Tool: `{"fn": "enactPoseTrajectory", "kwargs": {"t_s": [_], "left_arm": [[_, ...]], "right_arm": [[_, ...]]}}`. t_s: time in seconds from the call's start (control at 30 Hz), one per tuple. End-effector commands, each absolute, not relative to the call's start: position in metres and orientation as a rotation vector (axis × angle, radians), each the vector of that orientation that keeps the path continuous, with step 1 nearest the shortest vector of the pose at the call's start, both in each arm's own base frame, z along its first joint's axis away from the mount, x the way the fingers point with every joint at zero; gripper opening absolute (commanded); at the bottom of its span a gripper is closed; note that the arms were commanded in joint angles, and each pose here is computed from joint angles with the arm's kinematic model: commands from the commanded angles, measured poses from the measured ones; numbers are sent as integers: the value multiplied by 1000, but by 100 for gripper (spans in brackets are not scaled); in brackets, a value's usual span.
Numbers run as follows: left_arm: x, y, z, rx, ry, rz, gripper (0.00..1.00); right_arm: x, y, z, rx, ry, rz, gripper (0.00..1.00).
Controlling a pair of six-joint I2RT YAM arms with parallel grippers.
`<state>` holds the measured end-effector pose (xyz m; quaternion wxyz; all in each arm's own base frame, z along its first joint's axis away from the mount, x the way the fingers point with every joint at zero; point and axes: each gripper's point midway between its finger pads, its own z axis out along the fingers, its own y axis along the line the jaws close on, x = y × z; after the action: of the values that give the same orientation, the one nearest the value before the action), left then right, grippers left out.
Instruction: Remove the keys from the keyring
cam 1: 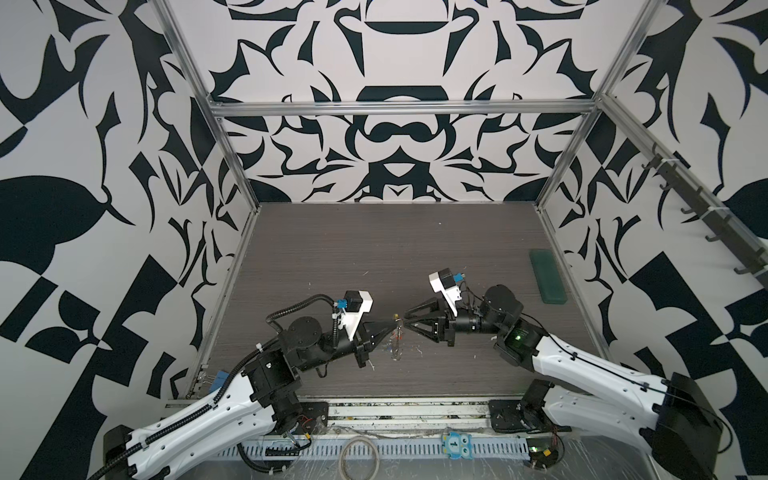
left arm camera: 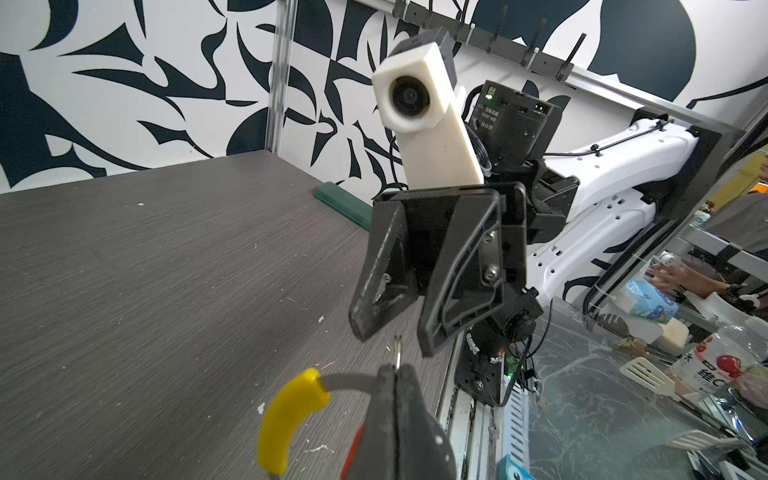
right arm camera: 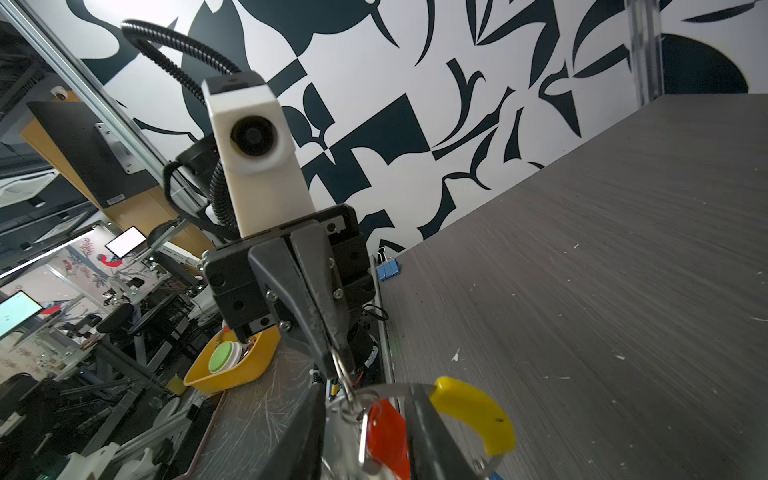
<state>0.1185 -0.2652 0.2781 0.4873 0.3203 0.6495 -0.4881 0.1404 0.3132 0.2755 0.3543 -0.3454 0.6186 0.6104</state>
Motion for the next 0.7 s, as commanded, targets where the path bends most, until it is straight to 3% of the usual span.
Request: {"fn": "enactPoseTrajectory", "kwargs": {"t_s": [0.0, 0.27, 0.53, 0.67], "left_arm": [[114, -265, 288, 772, 1529, -1222, 0], [113, -263, 288, 767, 1520, -1227, 0], [113, -263, 289, 761, 1515, -1235, 0], [113, -261, 291, 755, 1510, -1236, 0]], "right_arm": [[134, 315, 310, -930, 1457, 1587, 29], [127, 320, 315, -957, 1437, 1607, 16], [122, 324, 315, -976, 1438, 1623, 12], [119, 325, 315, -982, 1440, 1622, 0]]}}
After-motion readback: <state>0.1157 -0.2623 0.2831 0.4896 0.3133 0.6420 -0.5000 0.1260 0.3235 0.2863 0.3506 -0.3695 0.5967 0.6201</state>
